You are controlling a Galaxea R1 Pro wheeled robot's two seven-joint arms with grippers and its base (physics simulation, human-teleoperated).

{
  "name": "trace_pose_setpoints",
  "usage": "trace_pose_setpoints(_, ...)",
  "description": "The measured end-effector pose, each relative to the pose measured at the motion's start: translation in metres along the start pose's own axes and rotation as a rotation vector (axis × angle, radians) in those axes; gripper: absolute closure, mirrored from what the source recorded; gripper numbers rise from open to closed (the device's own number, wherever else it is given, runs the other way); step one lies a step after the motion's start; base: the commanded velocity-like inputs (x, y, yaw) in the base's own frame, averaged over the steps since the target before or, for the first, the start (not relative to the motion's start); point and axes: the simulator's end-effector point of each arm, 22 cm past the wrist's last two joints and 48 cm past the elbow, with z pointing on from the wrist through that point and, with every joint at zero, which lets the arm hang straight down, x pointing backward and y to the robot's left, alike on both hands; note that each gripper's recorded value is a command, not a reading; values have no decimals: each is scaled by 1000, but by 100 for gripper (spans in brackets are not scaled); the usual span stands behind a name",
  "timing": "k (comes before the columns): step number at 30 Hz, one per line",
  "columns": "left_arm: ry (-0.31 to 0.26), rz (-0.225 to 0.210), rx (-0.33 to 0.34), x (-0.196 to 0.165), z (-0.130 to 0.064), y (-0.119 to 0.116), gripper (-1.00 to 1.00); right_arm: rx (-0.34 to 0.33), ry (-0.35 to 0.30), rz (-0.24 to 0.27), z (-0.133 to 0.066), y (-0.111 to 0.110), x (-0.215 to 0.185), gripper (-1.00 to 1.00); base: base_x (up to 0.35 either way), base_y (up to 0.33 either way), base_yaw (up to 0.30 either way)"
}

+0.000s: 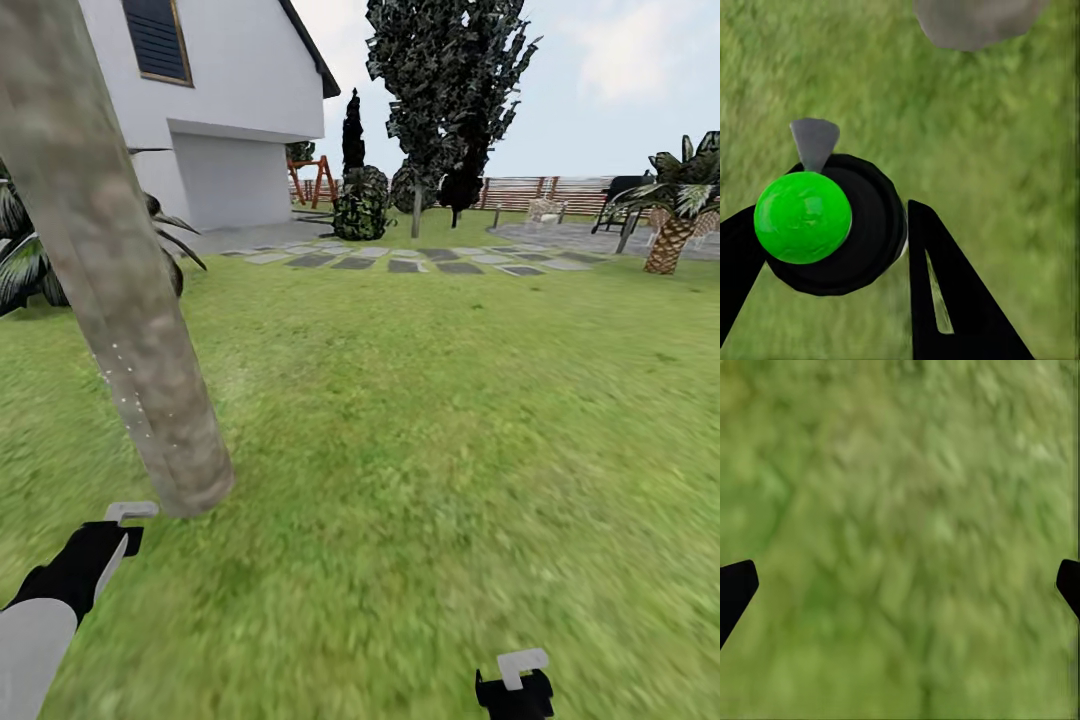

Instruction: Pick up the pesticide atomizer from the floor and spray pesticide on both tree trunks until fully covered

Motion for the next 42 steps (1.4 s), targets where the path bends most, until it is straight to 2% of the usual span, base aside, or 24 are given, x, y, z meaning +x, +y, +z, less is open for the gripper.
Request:
trace_pose_setpoints(14, 0, 1, 16, 1, -1, -12, 100, 0, 0, 0, 0, 0, 0, -100, 256, -175, 14)
trace_pose_setpoints(33, -1, 4, 13, 1, -1, -12, 100, -1, 0, 0, 0, 0, 0, -100, 209, -207, 261)
trace_pose_setpoints(42, -1, 4, 13, 0, -1, -12, 100, 1, 1, -1, 0, -1, 1, -100, 167, -232, 30)
